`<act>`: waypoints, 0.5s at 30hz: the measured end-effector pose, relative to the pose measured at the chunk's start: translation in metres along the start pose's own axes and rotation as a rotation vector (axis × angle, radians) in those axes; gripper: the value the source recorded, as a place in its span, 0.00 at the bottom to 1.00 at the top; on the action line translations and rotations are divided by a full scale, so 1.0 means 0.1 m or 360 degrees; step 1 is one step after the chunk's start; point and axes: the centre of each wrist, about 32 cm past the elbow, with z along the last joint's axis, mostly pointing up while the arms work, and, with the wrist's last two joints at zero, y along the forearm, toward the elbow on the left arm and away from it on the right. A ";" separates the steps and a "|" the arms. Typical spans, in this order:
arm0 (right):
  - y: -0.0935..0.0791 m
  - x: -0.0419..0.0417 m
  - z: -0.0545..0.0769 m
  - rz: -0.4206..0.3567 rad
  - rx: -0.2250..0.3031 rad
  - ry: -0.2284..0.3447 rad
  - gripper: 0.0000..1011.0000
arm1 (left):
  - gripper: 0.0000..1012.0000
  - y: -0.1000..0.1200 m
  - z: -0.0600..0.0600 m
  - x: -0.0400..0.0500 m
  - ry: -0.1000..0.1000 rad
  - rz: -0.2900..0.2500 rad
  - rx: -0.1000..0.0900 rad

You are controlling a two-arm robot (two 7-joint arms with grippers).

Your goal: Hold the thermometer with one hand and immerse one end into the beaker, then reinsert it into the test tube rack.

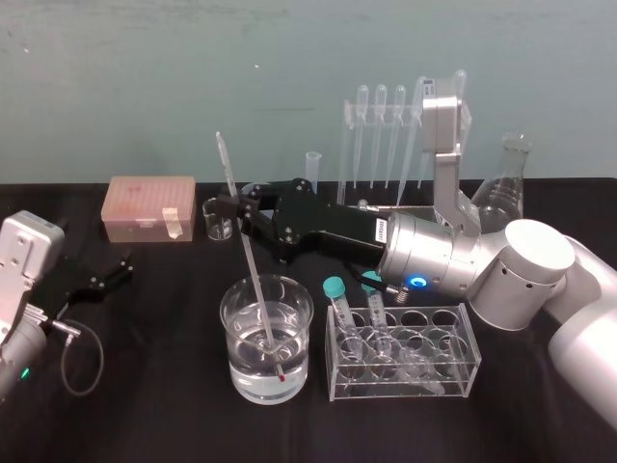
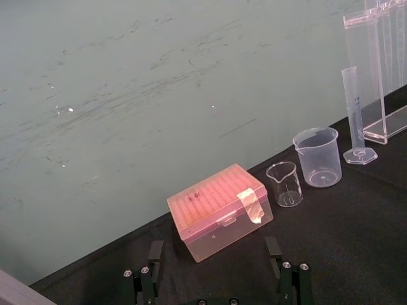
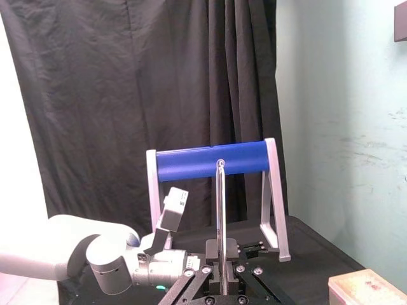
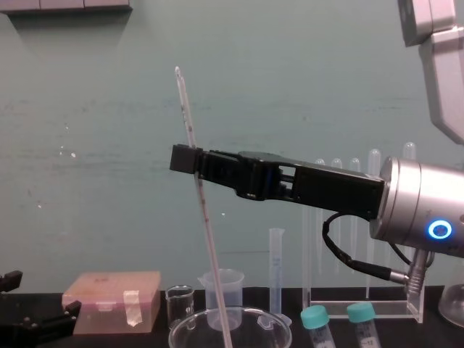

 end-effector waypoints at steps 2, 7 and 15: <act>0.00 -0.001 0.00 -0.0001 0.0000 0.0002 0.06 | 1.00 0.00 0.00 0.000 0.0000 0.0000 0.0000; 0.00 0.000 -0.01 -0.0003 0.0000 0.0004 0.06 | 1.00 0.00 0.00 0.000 0.0000 0.0000 0.0000; -0.01 0.000 -0.01 -0.0004 0.0001 0.0005 0.05 | 1.00 0.00 0.00 0.000 0.0000 0.0000 0.0000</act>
